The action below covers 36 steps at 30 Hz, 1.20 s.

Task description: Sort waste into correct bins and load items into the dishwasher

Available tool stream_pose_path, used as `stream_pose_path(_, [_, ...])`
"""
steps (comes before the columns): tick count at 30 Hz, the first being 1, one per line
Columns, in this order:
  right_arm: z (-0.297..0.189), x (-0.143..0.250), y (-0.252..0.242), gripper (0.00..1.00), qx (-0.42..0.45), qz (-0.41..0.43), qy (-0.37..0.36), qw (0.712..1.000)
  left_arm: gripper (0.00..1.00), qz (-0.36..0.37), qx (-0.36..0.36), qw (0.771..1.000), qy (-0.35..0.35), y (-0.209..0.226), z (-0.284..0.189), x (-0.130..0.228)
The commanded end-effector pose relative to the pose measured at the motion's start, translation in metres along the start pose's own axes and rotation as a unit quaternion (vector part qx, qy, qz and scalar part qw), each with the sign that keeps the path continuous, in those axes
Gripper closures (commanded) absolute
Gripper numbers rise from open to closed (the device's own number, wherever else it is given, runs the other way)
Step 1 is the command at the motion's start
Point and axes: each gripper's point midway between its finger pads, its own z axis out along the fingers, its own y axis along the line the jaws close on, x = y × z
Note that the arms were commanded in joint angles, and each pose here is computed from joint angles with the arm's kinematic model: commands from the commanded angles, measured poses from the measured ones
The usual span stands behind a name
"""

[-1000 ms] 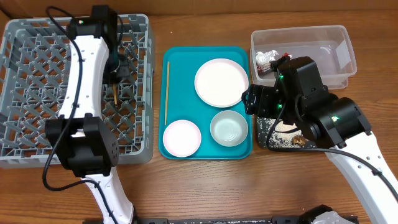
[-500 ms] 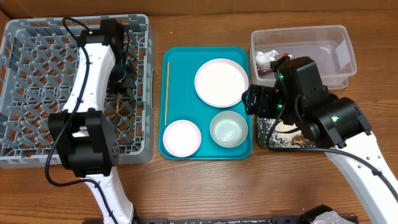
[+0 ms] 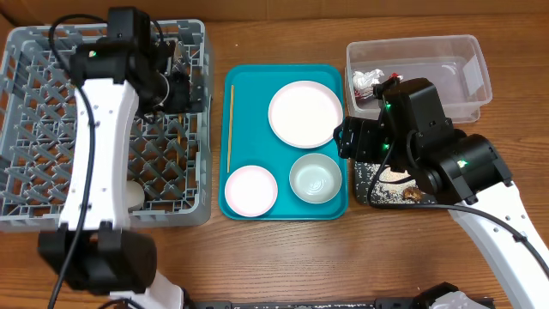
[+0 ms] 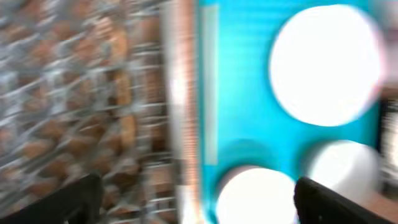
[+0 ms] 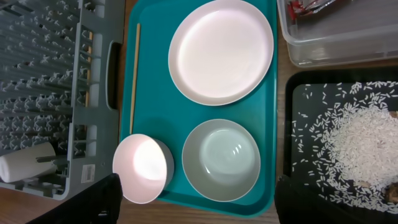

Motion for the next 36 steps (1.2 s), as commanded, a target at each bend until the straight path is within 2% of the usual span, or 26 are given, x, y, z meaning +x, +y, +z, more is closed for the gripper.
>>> stream_pose_path(1, [-0.007,-0.006,0.004,0.20,-0.008,-0.004,-0.014,1.000,0.15,-0.005,0.076,0.997,0.027,-0.042,0.012,0.008])
stream_pose_path(4, [-0.007,-0.006,0.004,0.20,-0.008,-0.004,-0.014,1.000,0.16,-0.053,-0.065,0.995,0.047,-0.016,0.043,0.017])
stream_pose_path(6, [-0.007,-0.006,0.004,0.20,-0.008,-0.004,-0.014,1.000,0.17,-0.038,-0.109,0.992,0.052,-0.014,0.068,0.020])
stream_pose_path(9, [-0.007,-0.006,0.004,0.20,-0.008,-0.004,-0.014,1.000,0.32,-0.006,-0.107,0.992,0.072,-0.033,0.117,0.028])
stream_pose_path(10, [-0.007,-0.006,0.004,0.20,-0.008,-0.004,-0.014,1.000,0.39,0.001,-0.110,0.991,0.080,-0.037,0.129,0.031])
stream_pose_path(11, [-0.007,-0.006,0.004,0.20,-0.008,-0.004,-0.014,1.000,0.52,0.007,-0.123,0.989,0.085,-0.036,0.141,0.033])
stream_pose_path(13, [-0.007,-0.006,0.004,0.20,-0.008,-0.004,-0.014,1.000,0.59,0.002,-0.144,0.985,0.090,-0.033,0.157,0.035])
stream_pose_path(14, [-0.007,-0.006,0.004,0.20,-0.008,-0.004,-0.014,1.000,0.59,-0.011,-0.153,0.984,0.092,-0.030,0.166,0.036])
stream_pose_path(17, [-0.007,-0.007,0.004,0.20,-0.009,-0.004,-0.015,1.000,0.58,-0.020,-0.160,0.982,0.098,-0.026,0.188,0.038])
stream_pose_path(20, [-0.007,-0.008,0.005,0.20,-0.010,-0.004,-0.017,1.000,0.63,-0.018,-0.166,0.980,0.107,-0.021,0.207,0.042])
stream_pose_path(24, [-0.007,-0.008,0.005,0.20,-0.010,-0.004,-0.017,1.000,0.65,-0.015,-0.176,0.977,0.115,-0.014,0.221,0.045])
stream_pose_path(31, [-0.007,-0.009,0.006,0.20,-0.012,-0.004,-0.020,1.000,0.66,0.022,-0.120,0.981,0.150,-0.028,0.241,0.058])
stream_pose_path(36, [-0.007,-0.010,0.006,0.20,-0.012,-0.005,-0.020,1.000,0.89,0.011,-0.112,0.979,0.171,-0.029,0.240,0.067])
